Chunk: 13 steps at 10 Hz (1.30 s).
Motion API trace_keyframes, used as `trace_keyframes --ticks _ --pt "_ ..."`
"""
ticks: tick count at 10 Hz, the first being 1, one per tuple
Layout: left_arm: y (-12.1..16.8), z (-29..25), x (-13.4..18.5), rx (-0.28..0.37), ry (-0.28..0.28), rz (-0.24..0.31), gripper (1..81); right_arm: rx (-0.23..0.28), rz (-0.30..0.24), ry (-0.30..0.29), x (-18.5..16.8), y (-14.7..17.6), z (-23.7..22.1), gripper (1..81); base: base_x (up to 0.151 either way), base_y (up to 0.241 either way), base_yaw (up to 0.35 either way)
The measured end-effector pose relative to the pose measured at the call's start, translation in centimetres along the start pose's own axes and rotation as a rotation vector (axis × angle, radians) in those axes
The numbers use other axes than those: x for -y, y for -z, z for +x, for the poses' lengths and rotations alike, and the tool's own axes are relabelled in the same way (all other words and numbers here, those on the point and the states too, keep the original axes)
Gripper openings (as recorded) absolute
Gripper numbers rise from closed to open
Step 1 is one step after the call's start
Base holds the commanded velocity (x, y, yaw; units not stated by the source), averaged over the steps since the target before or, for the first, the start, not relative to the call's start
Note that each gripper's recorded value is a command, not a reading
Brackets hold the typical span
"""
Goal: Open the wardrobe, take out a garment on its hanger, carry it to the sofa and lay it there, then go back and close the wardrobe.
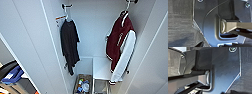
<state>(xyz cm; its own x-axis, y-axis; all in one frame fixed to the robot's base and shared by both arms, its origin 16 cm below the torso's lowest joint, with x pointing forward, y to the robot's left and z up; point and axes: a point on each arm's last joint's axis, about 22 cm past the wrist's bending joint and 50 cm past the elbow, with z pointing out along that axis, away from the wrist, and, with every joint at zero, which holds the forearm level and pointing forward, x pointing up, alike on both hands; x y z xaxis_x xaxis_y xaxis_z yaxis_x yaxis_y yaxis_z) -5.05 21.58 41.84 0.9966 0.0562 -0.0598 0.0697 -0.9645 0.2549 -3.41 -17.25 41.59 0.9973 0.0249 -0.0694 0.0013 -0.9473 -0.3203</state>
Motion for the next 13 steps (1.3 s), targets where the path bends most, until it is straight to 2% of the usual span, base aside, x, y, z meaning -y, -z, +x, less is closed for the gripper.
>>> trace_keyframes --ticks 2,3,6,7,9,11,13 --pt "0.5 1.0 2.0 -0.011 -0.014 0.022 81.1 0.004 0.006 0.002 -0.4 0.3 -0.3 81.1 0.0 0.0 0.0" --pt "0.6 0.0 1.8 0.0 -0.012 0.006 81.1 0.001 0.019 0.003 -0.7 0.6 -0.3 81.1 0.0 0.0 0.0" --pt "1.5 0.3 -0.9 -0.023 -0.01 -0.104 81.1 0.006 0.083 -0.005 -0.3 1.8 -0.8 81.1 0.0 0.0 0.0" --pt "2.1 0.8 -0.5 -0.038 -0.012 -0.117 81.1 0.005 0.082 -0.004 -0.8 2.2 -1.0 81.1 0.0 0.0 0.0" --pt "3.0 1.5 1.7 -0.075 -0.02 -0.102 81.1 -0.022 0.075 0.01 -1.4 2.5 -0.4 81.1 0.0 0.0 0.0" --pt "2.8 1.6 0.6 -0.091 -0.023 -0.119 81.1 -0.037 0.082 0.016 -0.9 2.4 0.1 81.1 0.0 0.0 0.0" --pt "2.7 2.0 0.2 -0.083 -0.043 -0.125 81.1 -0.05 0.08 -0.003 -1.0 2.5 0.1 81.1 0.0 0.0 0.0"
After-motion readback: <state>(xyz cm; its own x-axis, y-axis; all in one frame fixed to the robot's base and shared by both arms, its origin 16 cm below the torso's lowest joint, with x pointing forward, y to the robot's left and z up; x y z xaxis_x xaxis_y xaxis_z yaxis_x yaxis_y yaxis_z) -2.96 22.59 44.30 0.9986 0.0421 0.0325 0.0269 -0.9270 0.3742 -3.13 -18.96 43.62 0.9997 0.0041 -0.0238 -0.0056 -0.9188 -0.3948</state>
